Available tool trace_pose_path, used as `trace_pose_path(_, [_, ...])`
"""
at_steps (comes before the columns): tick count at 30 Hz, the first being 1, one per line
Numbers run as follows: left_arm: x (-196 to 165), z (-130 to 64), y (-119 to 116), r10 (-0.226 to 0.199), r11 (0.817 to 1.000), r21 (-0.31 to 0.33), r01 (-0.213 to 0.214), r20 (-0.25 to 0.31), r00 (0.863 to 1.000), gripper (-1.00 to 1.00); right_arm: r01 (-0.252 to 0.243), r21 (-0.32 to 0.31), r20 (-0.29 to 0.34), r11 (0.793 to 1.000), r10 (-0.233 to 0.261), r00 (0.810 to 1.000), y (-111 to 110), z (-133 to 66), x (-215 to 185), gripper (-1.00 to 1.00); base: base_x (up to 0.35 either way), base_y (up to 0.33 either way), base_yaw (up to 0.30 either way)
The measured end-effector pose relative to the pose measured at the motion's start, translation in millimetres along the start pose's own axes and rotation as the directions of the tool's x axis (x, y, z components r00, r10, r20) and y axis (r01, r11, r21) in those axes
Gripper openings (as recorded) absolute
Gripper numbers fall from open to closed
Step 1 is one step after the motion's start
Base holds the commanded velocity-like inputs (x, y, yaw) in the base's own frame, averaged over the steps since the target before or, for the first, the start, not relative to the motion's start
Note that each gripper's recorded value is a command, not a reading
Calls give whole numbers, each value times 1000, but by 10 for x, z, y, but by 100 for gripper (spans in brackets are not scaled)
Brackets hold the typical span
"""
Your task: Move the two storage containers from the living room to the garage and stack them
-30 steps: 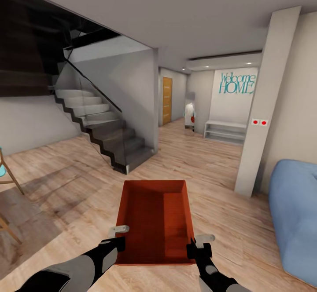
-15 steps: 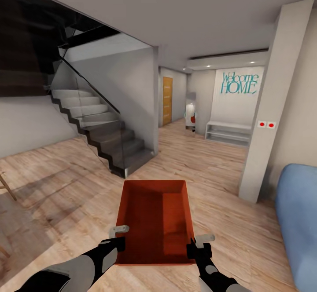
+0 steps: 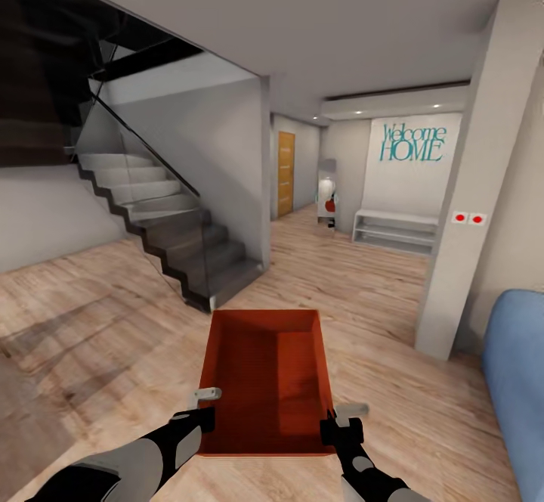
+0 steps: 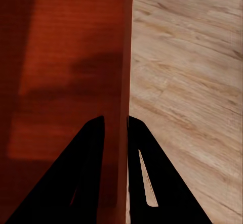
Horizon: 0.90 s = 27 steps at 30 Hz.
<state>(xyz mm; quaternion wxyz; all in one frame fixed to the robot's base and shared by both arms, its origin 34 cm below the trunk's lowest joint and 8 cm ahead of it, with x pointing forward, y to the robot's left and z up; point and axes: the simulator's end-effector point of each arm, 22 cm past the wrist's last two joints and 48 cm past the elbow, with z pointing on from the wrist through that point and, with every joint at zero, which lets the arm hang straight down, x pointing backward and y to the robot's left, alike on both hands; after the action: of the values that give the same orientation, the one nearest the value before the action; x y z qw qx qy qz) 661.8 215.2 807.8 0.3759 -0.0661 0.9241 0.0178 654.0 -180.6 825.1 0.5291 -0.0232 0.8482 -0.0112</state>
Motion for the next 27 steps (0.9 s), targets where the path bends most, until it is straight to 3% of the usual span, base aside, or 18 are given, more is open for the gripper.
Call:
trace_pose_path(14, [-2, 0, 1, 0, 1000, 0, 0, 0, 1000, -100, 1, 0, 1, 1000, -1, 1000, 1, 1, -5, -100, 323, 0, -218])
trace_pose_path(27, [-2, 0, 0, 0, 1000, 0, 0, 0, 1000, -100, 0, 0, 1, 1000, 0, 1000, 0, 1, -4, -100, 323, 0, -12])
